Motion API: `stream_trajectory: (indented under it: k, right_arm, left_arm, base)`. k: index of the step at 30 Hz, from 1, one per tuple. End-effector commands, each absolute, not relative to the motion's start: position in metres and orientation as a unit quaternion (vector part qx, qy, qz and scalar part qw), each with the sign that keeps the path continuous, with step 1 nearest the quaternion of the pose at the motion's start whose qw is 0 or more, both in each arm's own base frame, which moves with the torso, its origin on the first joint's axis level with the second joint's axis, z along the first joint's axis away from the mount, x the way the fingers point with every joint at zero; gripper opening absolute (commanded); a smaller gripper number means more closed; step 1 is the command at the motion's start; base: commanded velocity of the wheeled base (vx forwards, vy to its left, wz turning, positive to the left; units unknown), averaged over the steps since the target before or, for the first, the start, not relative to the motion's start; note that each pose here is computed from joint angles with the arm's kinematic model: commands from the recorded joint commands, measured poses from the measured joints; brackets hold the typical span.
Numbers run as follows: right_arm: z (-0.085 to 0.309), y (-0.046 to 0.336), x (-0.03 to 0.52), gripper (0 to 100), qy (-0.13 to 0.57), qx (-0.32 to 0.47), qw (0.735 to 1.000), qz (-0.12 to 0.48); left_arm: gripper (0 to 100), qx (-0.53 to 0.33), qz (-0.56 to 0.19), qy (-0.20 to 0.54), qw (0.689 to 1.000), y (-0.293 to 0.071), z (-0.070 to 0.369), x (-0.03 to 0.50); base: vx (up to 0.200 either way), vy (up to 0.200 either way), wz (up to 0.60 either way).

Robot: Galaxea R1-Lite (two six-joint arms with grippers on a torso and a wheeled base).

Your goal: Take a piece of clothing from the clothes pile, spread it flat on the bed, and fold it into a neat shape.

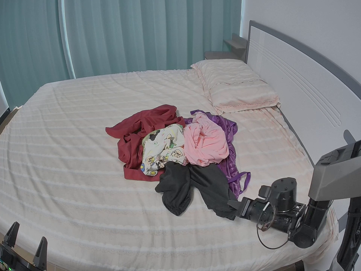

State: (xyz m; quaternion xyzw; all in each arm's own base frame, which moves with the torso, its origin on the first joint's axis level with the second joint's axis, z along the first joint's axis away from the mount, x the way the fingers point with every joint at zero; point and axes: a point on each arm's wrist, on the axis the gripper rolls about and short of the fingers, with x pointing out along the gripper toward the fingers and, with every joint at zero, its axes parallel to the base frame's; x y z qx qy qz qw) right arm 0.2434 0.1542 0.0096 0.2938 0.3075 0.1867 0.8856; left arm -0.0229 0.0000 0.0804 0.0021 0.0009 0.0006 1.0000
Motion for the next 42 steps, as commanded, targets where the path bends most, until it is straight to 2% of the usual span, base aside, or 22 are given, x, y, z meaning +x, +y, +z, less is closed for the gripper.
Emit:
stream_trajectory:
  k: [1,12,15,16,18,20,22,23,28,31,33,42]
  right_arm:
    - [0.010,0.127,0.209,0,0.337,0.333,0.864,0.170]
    - [0.012,0.123,0.203,0,0.341,0.342,0.862,0.156]
    - [0.019,0.118,0.203,0,0.330,0.349,0.864,0.155]
    - [0.018,0.116,0.200,0,0.336,0.347,0.862,0.153]
    - [0.017,0.115,0.200,0,0.337,0.347,0.862,0.151]
    - [0.017,0.115,0.201,0,0.337,0.348,0.862,0.149]
    - [0.017,0.114,0.202,0,0.335,0.348,0.863,0.148]
    - [0.017,0.114,0.202,0,0.334,0.349,0.863,0.149]
    - [0.015,0.115,0.204,0,0.335,0.348,0.863,0.147]
    - [0.016,0.115,0.204,0,0.334,0.349,0.863,0.148]
    - [0.016,0.115,0.204,0,0.332,0.348,0.864,0.146]
    - [0.016,0.115,0.204,0,0.333,0.349,0.864,0.145]
  left_arm:
    - [100,0.005,-0.004,0.000,1.000,0.000,0.076,-0.023]
    - [100,0.025,-0.005,-0.001,1.000,0.000,0.076,-0.023]
    - [100,0.030,-0.028,-0.028,0.999,-0.001,0.086,-0.025]
    - [100,0.013,-0.041,-0.080,0.996,-0.002,0.124,-0.032]
    - [100,-0.037,-0.056,-0.086,0.994,-0.002,0.162,-0.030]
    - [100,-0.054,-0.064,-0.072,0.994,-0.003,0.167,-0.026]
    - [100,-0.050,-0.096,-0.029,0.994,-0.004,0.165,-0.014]
    - [100,-0.055,-0.122,0.022,0.991,-0.005,0.160,-0.001]
    - [100,-0.060,-0.143,0.131,0.979,-0.007,0.145,0.024]
    - [100,-0.040,-0.161,0.157,0.973,-0.007,0.143,0.032]
    - [100,-0.033,-0.178,0.199,0.963,-0.008,0.138,0.044]
    - [100,-0.023,-0.274,0.280,0.920,-0.027,0.134,0.087]
  base:
    - [0.000,0.000,0.00]
    - [0.000,0.000,0.00]
    - [0.000,0.000,0.00]
    - [0.000,0.000,0.00]
    - [0.000,0.000,0.00]
    - [0.000,0.000,0.00]
    - [0.000,0.000,0.00]
    - [0.000,0.000,0.00]
    - [0.000,0.000,0.00]
    - [0.000,0.000,0.00]
    - [0.000,0.000,0.00]
    - [0.000,0.000,0.00]
